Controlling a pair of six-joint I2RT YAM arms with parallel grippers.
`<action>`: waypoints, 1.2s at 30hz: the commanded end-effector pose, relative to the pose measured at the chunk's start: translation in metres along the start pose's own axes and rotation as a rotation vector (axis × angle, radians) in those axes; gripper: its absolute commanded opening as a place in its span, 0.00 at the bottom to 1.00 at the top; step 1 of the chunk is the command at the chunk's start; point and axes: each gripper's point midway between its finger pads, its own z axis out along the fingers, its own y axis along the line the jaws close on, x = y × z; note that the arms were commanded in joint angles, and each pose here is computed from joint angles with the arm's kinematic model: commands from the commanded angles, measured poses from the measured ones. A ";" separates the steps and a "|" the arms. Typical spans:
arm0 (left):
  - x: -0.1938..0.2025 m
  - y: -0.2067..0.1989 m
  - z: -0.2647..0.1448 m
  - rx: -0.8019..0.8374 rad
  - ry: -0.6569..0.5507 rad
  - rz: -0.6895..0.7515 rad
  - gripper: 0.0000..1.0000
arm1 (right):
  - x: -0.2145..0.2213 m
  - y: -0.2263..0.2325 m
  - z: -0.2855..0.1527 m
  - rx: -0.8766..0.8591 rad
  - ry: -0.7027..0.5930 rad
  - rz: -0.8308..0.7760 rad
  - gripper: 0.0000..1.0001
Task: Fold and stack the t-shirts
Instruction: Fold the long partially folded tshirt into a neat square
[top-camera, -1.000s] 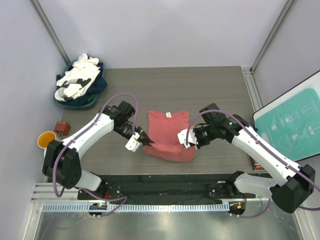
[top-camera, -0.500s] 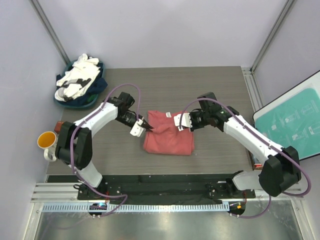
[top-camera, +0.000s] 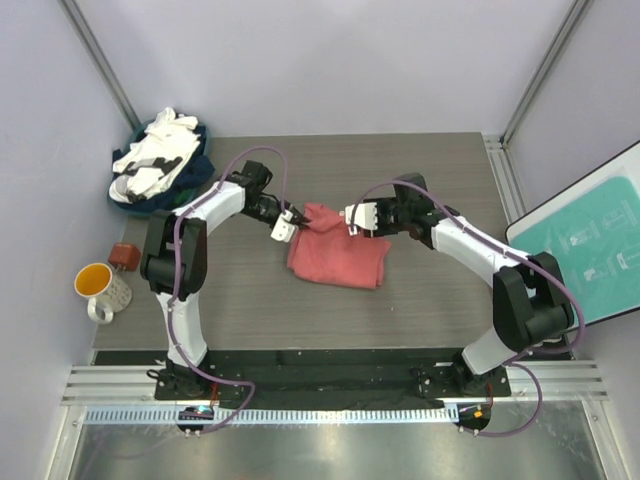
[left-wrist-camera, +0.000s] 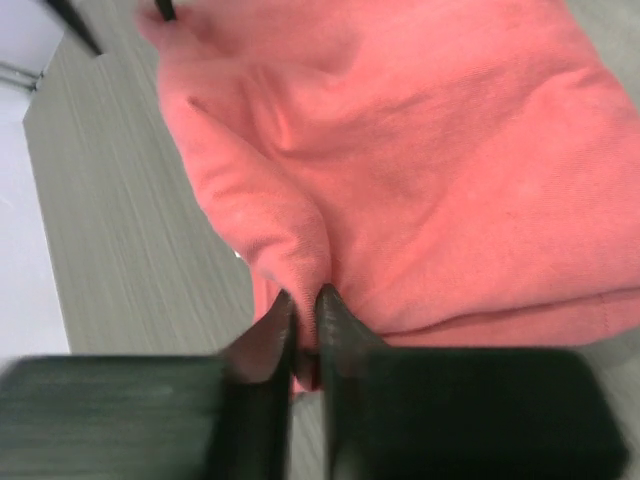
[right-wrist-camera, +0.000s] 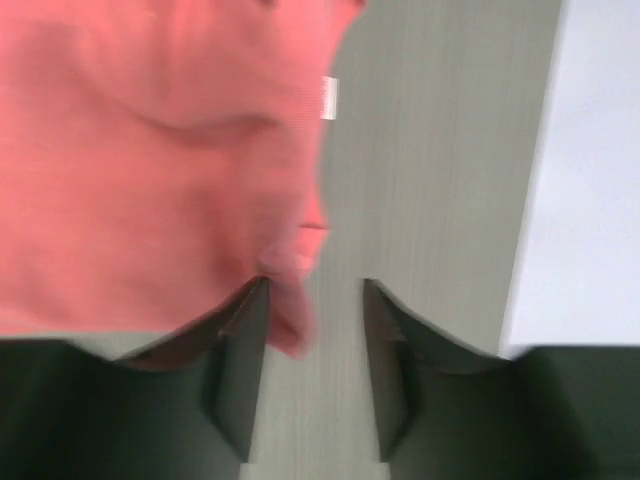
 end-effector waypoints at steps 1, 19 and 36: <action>0.022 0.021 -0.006 -0.066 0.045 0.156 0.33 | 0.017 -0.065 0.006 0.336 0.066 -0.001 0.59; 0.000 0.096 -0.030 -0.400 0.147 0.240 1.00 | 0.008 0.023 -0.022 -0.019 -0.031 1.033 0.89; 0.069 0.081 0.015 -0.303 0.242 0.391 1.00 | 0.017 0.042 -0.003 -0.316 -0.291 1.675 0.76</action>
